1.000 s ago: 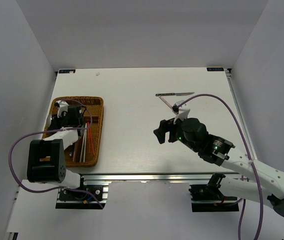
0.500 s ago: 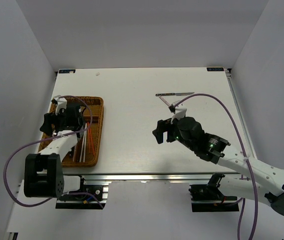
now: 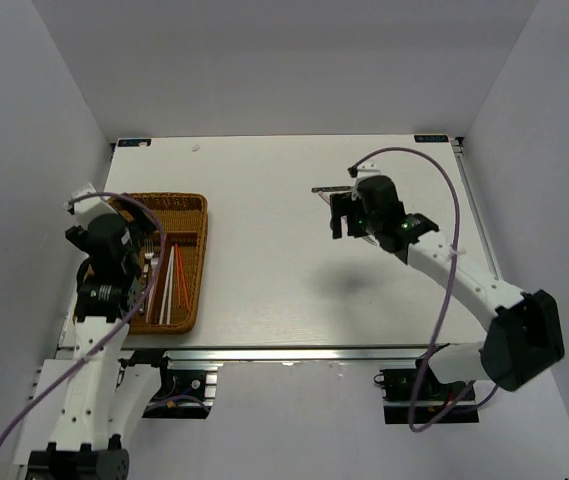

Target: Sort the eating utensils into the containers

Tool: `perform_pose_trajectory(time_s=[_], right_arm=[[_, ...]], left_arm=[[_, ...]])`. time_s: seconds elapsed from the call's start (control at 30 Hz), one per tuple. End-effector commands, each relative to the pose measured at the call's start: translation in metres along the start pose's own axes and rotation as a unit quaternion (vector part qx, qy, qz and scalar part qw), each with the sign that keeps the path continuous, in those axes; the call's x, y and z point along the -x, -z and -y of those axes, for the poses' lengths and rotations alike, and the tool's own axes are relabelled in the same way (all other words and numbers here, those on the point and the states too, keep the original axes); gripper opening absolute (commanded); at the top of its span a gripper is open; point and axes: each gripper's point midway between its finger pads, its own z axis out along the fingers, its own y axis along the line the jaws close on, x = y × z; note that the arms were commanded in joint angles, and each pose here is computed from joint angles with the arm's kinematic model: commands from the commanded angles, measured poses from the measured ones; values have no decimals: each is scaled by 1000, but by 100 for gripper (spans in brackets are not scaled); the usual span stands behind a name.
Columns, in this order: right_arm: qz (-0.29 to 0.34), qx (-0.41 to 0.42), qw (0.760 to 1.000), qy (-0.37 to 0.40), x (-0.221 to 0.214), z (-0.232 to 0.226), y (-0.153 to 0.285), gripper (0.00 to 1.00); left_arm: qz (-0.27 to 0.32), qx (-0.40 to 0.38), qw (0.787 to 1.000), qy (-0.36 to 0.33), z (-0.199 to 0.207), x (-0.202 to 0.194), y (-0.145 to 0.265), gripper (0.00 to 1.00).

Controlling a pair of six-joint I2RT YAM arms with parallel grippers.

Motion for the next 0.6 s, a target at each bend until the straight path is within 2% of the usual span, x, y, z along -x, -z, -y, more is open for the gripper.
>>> perform_pose_trajectory(time_s=[0.0, 0.03, 0.07, 0.13, 0.2, 0.23, 0.27, 0.3, 0.33, 0.37, 0.43, 0.47, 0.5, 0.57], right_arm=[[-24, -16, 1000, 5, 16, 37, -16, 86], [-31, -12, 999, 12, 19, 40, -28, 85], [-29, -6, 999, 21, 23, 45, -34, 86], [-32, 8, 998, 53, 32, 43, -57, 85], [-39, 24, 995, 90, 35, 41, -74, 84], [-74, 18, 991, 110, 20, 48, -93, 85], [-65, 11, 991, 119, 40, 51, -99, 84], [-75, 3, 989, 126, 39, 57, -109, 85], [-118, 7, 984, 131, 16, 64, -128, 84], [-112, 16, 981, 156, 30, 66, -134, 84], [-164, 9, 973, 164, 5, 80, -154, 82], [-160, 11, 970, 181, 15, 83, -159, 82], [-175, 11, 966, 188, 4, 88, -168, 78], [-172, 12, 963, 208, 6, 94, -175, 76]], left_arm=[[-163, -206, 964, 36, 55, -78, 48, 98], [-175, -233, 956, 37, 61, -86, 56, 98], [-202, -279, 938, 38, 72, -97, 69, 98], [-230, -282, 931, 36, 68, -111, 78, 98], [-215, -297, 929, 35, 70, -102, 84, 98], [-204, -307, 929, 39, 72, -97, 86, 98], [-198, -321, 925, 41, 75, -95, 90, 98], [-197, -350, 915, 43, 81, -93, 99, 98], [-185, -370, 910, 43, 83, -88, 106, 98], [-178, -383, 906, 40, 85, -85, 111, 98], [-159, -378, 911, 47, 81, -80, 114, 98], [-158, -363, 916, 56, 77, -79, 111, 98], [-153, -345, 924, 58, 72, -79, 106, 98], [-161, -352, 921, 54, 75, -83, 106, 98]])
